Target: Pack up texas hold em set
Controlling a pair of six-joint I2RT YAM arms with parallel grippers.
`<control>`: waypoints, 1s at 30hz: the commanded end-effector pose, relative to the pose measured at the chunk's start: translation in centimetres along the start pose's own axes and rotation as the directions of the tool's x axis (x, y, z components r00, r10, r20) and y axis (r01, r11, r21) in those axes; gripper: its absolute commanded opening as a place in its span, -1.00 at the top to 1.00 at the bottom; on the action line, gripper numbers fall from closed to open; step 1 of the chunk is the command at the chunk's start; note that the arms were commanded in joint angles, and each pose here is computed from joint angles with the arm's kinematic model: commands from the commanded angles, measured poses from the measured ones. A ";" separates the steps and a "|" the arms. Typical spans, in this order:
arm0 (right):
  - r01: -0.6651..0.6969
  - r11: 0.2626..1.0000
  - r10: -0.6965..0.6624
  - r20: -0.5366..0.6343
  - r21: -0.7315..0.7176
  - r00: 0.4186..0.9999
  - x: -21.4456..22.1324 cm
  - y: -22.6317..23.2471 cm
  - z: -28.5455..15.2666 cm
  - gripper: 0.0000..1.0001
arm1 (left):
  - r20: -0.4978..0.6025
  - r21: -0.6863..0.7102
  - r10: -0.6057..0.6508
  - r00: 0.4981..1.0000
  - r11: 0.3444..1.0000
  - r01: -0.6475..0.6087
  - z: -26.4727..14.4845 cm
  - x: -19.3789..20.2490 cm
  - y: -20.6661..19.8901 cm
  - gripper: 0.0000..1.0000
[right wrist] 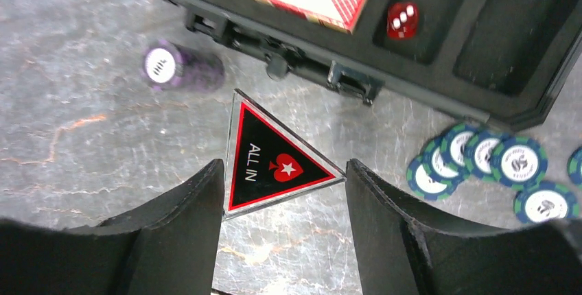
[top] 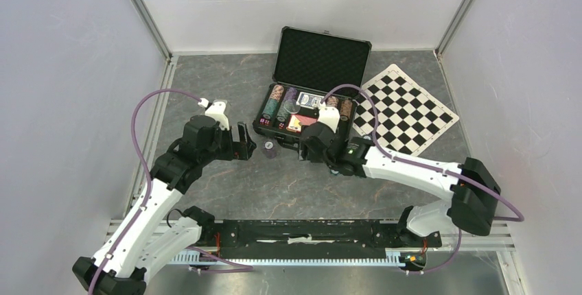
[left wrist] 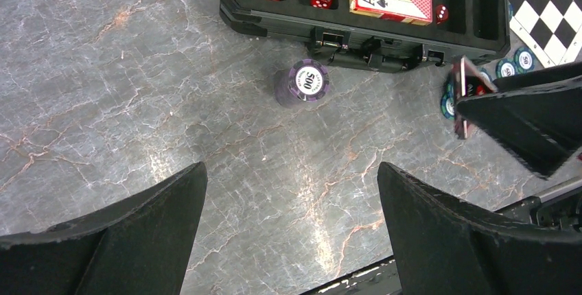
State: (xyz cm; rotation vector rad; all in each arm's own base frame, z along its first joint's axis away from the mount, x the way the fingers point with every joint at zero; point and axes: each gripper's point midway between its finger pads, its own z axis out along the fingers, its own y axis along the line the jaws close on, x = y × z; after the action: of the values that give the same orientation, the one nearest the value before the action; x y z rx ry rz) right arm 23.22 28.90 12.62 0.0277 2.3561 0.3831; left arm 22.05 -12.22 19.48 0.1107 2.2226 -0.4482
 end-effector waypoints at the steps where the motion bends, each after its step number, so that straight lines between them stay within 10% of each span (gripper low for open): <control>1: 0.051 0.994 -0.032 0.191 -0.096 0.981 -6.2 2.3 -2.1 -0.04 | 0.039 -0.012 0.043 0.998 0.999 -0.043 0.2 -0.9 0.2 -0.99; 13: 0.081 0.996 -0.070 0.290 -0.026 0.954 -14.7 -0.3 1.8 0.00 | 0.033 -0.052 0.045 0.998 0.998 -0.043 0.5 -0.9 1.0 -0.99; 30: 0.057 0.991 -0.079 0.190 0.122 0.979 -15.3 -1.8 11.6 -0.12 | 0.016 -0.063 0.048 0.999 0.997 -0.047 0.8 -0.7 1.1 -0.99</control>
State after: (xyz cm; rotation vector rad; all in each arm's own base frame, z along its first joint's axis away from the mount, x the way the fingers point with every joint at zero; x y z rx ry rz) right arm 40.59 28.18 13.73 0.0002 2.2099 0.2152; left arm 22.75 -11.48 18.58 0.0823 2.2501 -0.3758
